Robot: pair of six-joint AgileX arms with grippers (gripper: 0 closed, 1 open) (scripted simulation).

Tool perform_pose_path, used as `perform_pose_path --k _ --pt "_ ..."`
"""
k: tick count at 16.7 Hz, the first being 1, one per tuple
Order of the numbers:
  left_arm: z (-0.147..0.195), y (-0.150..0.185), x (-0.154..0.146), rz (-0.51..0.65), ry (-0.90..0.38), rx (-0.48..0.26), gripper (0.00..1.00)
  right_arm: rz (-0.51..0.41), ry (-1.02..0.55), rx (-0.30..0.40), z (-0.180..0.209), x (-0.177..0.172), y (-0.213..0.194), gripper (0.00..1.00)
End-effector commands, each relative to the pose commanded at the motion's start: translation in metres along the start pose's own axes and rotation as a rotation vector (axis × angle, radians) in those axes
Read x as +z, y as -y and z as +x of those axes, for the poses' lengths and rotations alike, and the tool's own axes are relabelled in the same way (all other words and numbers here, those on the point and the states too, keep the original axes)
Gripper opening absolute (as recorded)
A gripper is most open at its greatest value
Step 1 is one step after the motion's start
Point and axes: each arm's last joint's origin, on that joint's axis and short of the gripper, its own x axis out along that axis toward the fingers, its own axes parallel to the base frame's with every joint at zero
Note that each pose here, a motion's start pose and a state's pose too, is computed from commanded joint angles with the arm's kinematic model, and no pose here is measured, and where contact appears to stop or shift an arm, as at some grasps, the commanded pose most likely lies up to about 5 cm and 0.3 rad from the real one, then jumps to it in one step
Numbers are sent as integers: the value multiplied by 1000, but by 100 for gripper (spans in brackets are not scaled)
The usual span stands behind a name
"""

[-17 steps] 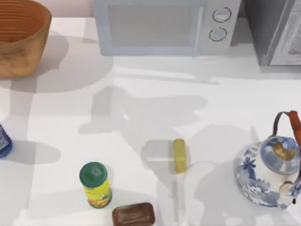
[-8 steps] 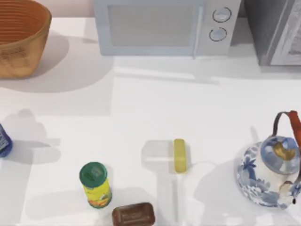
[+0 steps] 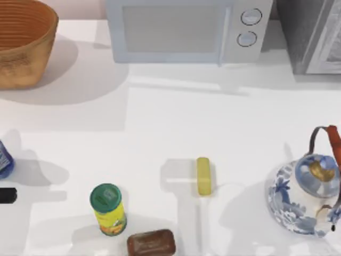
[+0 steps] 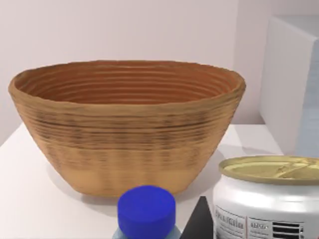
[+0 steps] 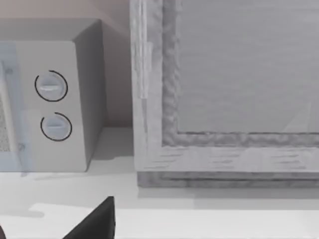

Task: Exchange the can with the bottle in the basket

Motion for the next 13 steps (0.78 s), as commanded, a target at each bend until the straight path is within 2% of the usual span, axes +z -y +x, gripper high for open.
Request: perform_pose_path --k 8,11,13 --pt "1 0 -2 -1 -5 -3 0 0 0 0 0 0 0 100" --pt "5 2 5 -23 -16 -61 0 0 0 0 0 0 0 100" --pt "12 5 15 -44 -26 -135 0 0 0 0 0 0 0 100"
